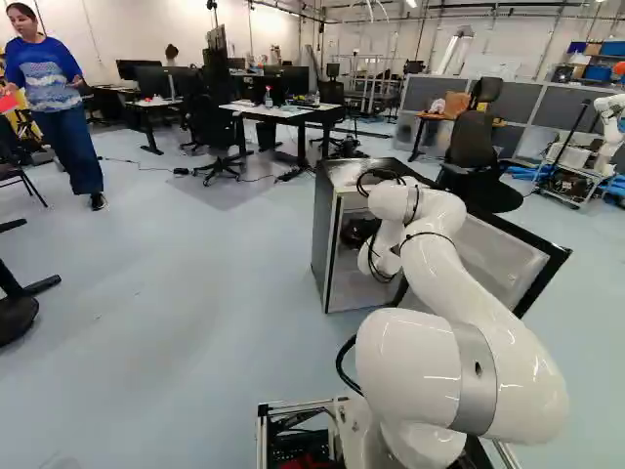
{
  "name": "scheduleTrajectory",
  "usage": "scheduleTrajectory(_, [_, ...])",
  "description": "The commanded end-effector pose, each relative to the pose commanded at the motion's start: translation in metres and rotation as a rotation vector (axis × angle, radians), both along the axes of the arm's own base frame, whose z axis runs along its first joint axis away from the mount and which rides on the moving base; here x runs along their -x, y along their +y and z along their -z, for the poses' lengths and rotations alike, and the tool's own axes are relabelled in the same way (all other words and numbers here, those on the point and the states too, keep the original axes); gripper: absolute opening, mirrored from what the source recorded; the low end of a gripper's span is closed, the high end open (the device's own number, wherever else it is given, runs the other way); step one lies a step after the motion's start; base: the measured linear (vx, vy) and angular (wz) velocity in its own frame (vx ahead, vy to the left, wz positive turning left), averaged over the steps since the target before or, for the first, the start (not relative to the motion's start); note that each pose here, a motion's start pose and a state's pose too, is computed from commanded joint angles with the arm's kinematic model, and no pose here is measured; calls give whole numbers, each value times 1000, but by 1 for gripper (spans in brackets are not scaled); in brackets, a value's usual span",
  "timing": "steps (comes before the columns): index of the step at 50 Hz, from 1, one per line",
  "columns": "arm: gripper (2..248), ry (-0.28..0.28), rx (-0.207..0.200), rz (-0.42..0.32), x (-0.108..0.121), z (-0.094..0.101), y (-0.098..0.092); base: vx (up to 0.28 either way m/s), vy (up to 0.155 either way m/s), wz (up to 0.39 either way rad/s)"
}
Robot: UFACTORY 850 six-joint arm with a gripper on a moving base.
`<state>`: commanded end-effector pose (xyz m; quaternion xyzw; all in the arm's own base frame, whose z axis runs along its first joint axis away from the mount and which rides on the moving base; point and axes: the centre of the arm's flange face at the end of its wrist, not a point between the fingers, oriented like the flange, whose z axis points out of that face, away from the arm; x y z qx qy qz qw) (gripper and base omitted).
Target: Grab a drink from the fridge
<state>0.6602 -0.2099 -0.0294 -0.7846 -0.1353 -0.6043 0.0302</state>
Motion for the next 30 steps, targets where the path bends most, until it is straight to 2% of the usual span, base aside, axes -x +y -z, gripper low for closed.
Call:
scheduleTrajectory(9, [97, 0, 0, 0, 0, 0, 0, 0, 0, 0])
scheduleTrajectory(22, [97, -4, 1, 0, -1, -15, 0, 0, 0, 0])
scheduleTrajectory(30, [97, -3, 1, 0, -1, -15, 0, 0, 0, 0])
